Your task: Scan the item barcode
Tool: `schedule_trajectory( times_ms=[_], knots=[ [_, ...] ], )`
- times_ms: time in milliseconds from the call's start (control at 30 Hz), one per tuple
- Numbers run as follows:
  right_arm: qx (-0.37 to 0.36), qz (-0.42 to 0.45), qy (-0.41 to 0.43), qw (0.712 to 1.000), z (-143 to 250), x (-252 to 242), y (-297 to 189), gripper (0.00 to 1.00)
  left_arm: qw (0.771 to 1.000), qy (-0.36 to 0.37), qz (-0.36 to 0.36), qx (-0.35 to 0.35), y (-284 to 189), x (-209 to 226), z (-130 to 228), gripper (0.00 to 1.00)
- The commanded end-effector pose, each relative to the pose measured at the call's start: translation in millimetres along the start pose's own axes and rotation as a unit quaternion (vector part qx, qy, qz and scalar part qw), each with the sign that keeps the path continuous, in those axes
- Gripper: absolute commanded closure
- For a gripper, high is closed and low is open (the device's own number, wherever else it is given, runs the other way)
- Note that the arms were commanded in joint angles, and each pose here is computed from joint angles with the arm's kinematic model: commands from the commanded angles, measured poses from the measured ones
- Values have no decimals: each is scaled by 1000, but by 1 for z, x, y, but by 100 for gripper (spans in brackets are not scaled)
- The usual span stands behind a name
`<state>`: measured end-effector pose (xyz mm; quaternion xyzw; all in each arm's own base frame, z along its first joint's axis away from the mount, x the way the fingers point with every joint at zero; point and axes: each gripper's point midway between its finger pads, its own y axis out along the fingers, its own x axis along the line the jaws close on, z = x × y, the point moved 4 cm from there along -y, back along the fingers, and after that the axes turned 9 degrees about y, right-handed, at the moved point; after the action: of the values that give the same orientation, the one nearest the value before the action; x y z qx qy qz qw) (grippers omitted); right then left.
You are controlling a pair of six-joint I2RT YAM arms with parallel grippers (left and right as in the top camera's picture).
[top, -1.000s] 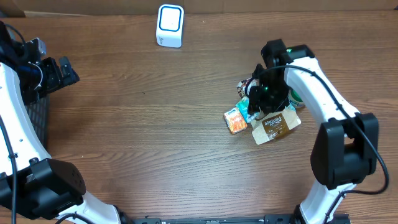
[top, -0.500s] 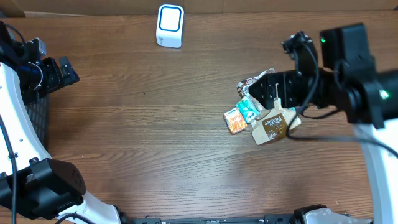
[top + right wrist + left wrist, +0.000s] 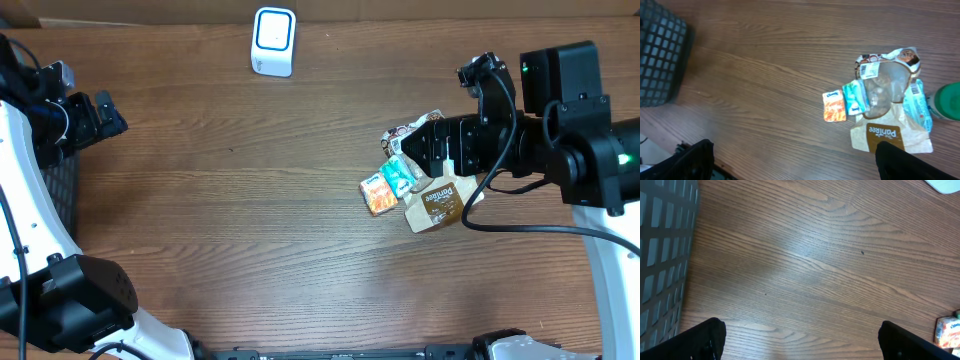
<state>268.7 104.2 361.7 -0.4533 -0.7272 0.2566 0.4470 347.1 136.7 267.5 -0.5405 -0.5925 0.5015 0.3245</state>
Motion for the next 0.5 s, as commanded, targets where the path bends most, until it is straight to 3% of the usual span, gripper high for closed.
schedule_trajectory(
  times_ms=[0,267,467],
  knots=[
    [-10,22,0,1000,-5,-6,-1,0,1000,13,6,-4,-1,-4,-1,0],
    [-128,84,-26,988,-10,-23,-17,0,1000,13,6,-3,-1,-4,-1,0],
    [-222,79,-45,971,22,-40,-16,0,1000,13,6,-3,-1,-4,-1,0]
  ],
)
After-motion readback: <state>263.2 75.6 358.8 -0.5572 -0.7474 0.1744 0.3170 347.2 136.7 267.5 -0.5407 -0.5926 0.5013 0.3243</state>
